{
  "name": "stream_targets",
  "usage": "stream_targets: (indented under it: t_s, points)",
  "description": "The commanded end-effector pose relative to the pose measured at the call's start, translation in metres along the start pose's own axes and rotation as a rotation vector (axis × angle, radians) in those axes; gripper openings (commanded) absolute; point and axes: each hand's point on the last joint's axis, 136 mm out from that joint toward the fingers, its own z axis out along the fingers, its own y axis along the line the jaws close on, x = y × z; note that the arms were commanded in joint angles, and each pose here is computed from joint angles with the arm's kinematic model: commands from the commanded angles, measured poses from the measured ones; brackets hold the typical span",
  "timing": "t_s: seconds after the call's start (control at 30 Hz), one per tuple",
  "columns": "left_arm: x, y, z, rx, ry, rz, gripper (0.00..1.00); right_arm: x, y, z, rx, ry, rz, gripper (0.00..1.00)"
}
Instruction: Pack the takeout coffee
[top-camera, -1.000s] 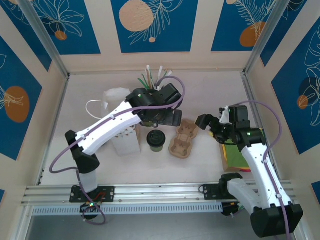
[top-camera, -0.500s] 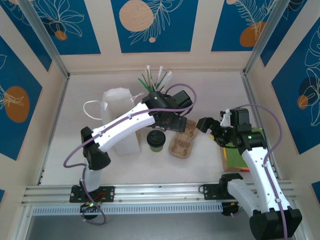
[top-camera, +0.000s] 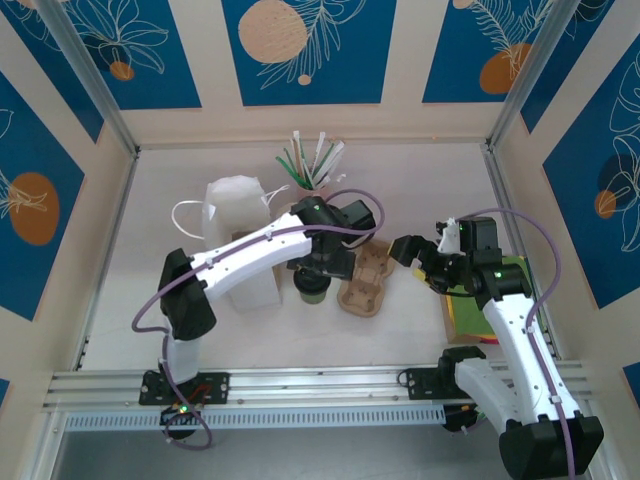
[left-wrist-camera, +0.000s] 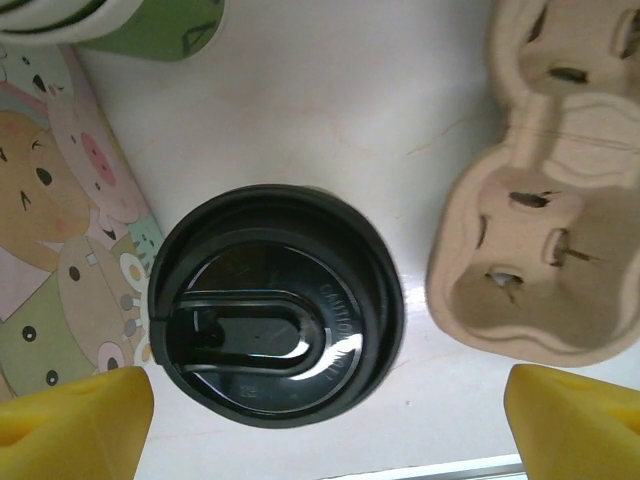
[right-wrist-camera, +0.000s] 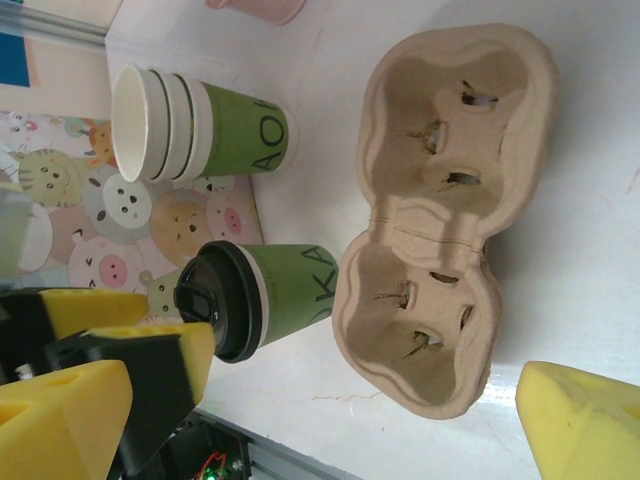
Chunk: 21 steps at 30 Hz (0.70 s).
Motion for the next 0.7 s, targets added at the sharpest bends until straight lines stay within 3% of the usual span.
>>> stream_targets:
  t_s: [0.0, 0.4, 0.67]
  points:
    - [-0.002, 0.007, -0.013, 0.06, -0.016, -0.055, 0.9, 0.005, 0.007, 0.004, -0.046, 0.04, -0.022, 0.99]
    - [0.002, 0.017, 0.008, 0.063, 0.025, -0.086, 0.9, 0.005, 0.007, 0.007, -0.041, 0.045, -0.022, 0.99]
    - [-0.008, 0.014, 0.008, 0.065, -0.003, -0.016, 0.92, 0.004, 0.007, 0.008, -0.042, 0.049, -0.019, 0.99]
